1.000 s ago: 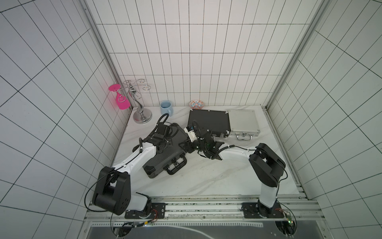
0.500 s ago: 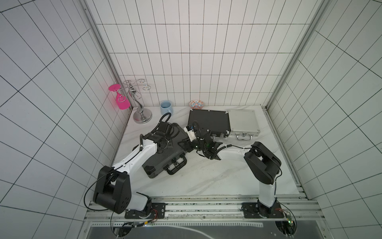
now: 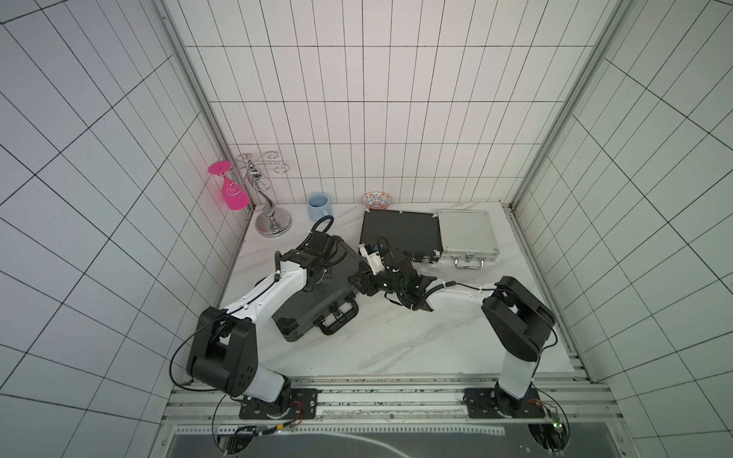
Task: Close the poker set cases
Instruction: Fasten the fastener on the poker set case.
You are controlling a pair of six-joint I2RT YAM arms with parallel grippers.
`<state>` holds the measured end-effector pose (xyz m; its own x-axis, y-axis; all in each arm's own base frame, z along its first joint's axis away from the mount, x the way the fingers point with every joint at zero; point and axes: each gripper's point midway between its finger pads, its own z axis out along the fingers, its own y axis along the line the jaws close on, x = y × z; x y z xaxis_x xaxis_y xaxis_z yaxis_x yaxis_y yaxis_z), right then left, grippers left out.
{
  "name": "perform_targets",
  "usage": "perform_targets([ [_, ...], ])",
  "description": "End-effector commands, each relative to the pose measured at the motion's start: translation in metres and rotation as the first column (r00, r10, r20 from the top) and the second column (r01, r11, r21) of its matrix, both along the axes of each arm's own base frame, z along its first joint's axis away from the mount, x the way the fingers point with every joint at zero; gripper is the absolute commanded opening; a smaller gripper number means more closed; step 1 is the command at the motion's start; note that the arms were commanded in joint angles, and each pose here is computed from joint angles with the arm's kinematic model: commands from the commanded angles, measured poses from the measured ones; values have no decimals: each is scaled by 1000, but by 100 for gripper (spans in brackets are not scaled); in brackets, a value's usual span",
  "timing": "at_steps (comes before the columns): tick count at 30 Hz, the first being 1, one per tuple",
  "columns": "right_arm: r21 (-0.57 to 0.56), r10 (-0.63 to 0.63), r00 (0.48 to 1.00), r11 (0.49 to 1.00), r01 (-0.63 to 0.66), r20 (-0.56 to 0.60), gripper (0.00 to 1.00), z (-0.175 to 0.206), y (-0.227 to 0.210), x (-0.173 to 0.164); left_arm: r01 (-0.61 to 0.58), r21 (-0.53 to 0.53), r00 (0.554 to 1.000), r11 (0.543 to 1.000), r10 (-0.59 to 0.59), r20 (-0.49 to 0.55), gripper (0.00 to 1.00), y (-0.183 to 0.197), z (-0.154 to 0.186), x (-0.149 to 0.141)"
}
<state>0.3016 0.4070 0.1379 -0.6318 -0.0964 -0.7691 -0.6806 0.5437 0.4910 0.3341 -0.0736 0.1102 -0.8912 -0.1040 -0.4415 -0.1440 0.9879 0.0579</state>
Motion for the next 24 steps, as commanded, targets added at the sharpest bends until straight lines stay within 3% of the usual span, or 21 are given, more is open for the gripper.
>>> perform_targets([
  [1,-40,52,995,998,-56,-88,43,-25,-13,-40,8,50,973,999,4,-232,17,16,-50,-38],
  [10,-1,117,980,993,-119,-164,38,-55,-3,-87,22,-9,961,1000,-24,-276,16,3,-60,-52],
  [14,-11,91,983,996,-94,-160,38,-56,-4,-85,23,-85,979,996,-40,-199,17,-14,-22,-45],
  [20,-17,85,982,996,-89,-170,39,-60,-6,-84,20,-35,997,999,-23,-68,17,-12,41,-35],
  [24,-11,85,980,996,-89,-181,39,-62,-4,-85,62,-58,994,996,-67,-89,16,-23,41,-42],
])
